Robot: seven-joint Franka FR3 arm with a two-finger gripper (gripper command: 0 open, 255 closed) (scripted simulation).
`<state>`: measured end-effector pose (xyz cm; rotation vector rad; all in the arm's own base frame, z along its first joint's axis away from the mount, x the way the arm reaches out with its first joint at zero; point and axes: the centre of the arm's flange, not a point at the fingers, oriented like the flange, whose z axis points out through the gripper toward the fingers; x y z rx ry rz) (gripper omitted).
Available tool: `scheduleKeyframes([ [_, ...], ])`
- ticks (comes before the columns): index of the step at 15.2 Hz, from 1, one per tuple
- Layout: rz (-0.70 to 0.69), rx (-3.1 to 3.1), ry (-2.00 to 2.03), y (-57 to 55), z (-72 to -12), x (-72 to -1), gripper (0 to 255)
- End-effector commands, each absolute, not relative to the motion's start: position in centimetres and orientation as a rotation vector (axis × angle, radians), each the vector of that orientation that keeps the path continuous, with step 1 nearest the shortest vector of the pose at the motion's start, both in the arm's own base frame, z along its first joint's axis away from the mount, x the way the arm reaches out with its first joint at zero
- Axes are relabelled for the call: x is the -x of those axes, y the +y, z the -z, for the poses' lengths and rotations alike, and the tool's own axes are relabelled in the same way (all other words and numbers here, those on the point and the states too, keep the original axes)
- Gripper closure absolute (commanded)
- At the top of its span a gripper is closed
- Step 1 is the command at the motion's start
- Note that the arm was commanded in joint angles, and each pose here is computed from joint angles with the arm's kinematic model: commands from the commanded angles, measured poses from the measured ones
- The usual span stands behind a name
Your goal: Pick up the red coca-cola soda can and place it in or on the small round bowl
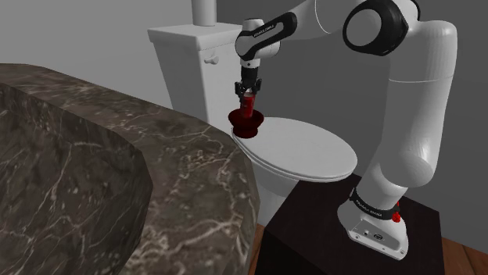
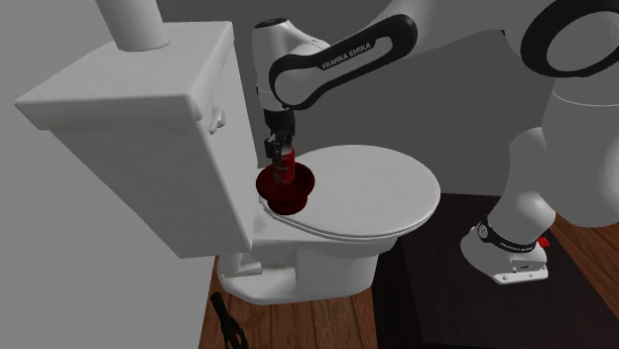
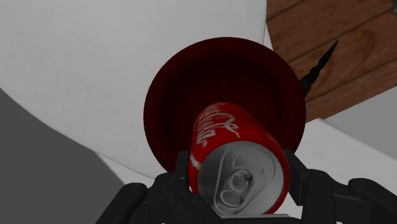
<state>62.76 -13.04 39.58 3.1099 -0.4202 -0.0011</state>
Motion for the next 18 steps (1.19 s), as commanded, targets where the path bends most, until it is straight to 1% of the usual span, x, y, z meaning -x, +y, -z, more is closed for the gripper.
scheduleKeyframes([
  [1, 0.000, -3.110, -0.420, -13.0, -39.6, -62.8, 0],
  [6, 0.000, -3.110, -0.420, -13.0, -39.6, -62.8, 0],
  [10, 0.000, -3.110, -0.420, -13.0, -44.6, -62.8, 0],
  [18, 0.000, -3.110, -0.420, -13.0, -44.6, -62.8, 0],
])
